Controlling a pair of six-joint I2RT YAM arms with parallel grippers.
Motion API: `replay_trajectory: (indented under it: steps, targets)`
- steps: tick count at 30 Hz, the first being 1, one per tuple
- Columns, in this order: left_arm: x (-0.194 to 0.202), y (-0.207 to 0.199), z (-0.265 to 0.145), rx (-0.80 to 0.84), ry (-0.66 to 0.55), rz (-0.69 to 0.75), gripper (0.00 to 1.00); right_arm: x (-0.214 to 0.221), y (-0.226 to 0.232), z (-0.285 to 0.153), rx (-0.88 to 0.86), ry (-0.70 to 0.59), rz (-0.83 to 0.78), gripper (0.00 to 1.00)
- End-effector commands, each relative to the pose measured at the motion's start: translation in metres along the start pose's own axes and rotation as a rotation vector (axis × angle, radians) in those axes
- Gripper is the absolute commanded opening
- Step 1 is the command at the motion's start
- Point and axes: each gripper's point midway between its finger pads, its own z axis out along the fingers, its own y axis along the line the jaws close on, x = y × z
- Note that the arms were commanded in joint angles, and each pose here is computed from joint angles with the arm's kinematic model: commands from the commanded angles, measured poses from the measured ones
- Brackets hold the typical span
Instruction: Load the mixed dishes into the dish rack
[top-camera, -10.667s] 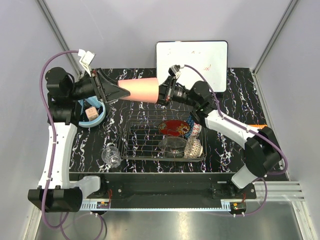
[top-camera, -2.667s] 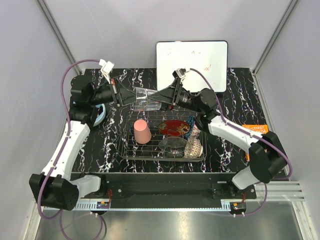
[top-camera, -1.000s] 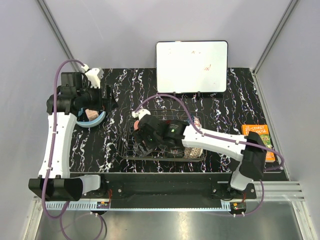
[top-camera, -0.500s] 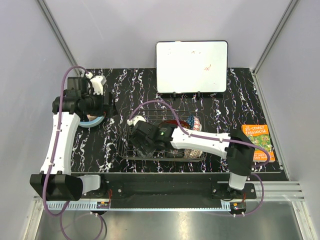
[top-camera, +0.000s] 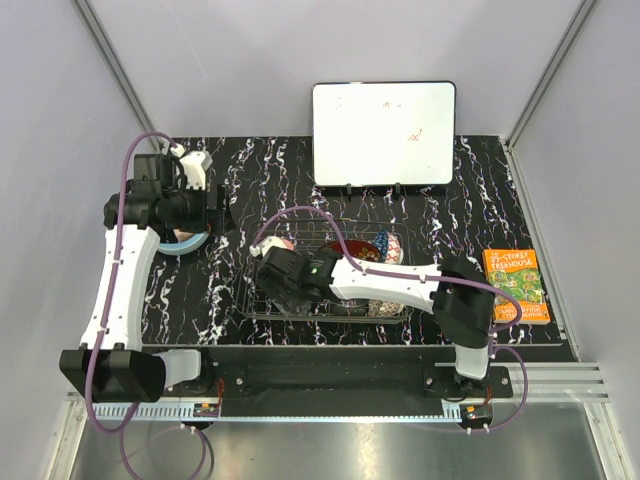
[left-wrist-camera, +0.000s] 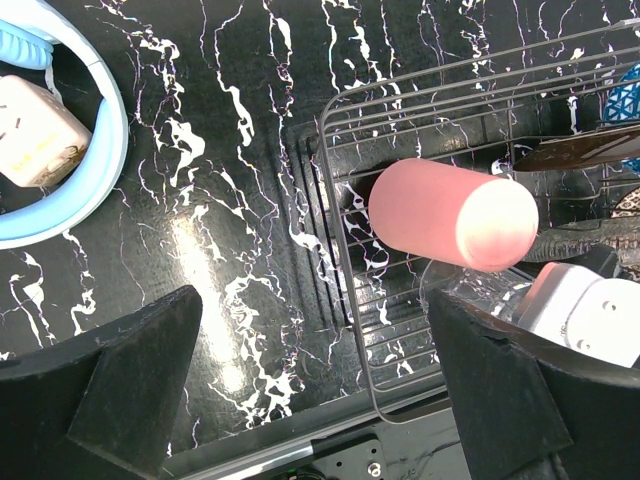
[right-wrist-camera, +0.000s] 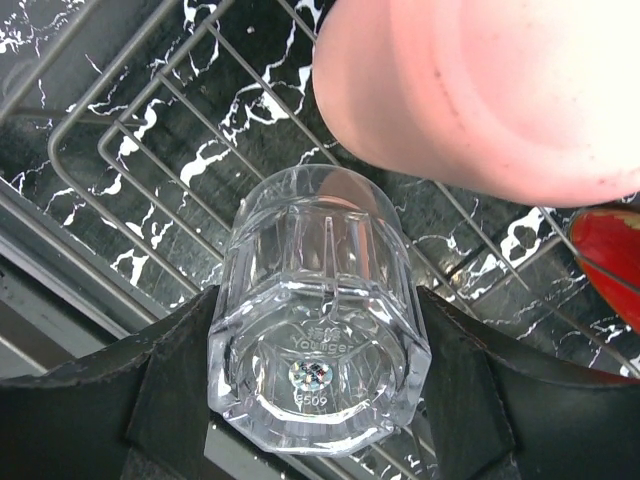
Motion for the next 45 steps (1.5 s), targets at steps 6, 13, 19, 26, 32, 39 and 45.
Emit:
replay_trajectory:
  steps: [6,13,19,26,32,39,45]
  targets:
    - [-0.015,-0.004,-0.013,0.004,-0.091,0.057,0.99,-0.011,-0.001,0.004,0.046,-0.08,-0.037,0.35]
    - [-0.016,-0.005,-0.013,0.007,-0.094,0.053,0.99,-0.016,-0.009,0.007,0.097,-0.122,-0.039,0.4]
    - [-0.016,-0.004,-0.013,0.003,-0.096,0.056,0.99,-0.018,-0.011,0.009,0.119,-0.145,-0.036,0.4]
    - [-0.019,-0.005,-0.015,0.006,-0.105,0.059,0.99,-0.011,-0.008,0.008,0.124,-0.143,-0.05,0.86]
    - [-0.023,-0.006,-0.02,-0.002,-0.127,0.065,0.99,-0.006,-0.007,-0.004,0.117,-0.157,-0.047,0.99]
    - [-0.021,-0.019,-0.019,0.019,-0.118,0.089,0.99,-0.014,-0.002,-0.041,0.057,-0.195,0.001,1.0]
    - [-0.017,-0.03,-0.017,0.029,-0.106,0.112,0.99,-0.035,-0.005,-0.096,0.026,-0.263,0.035,1.0]
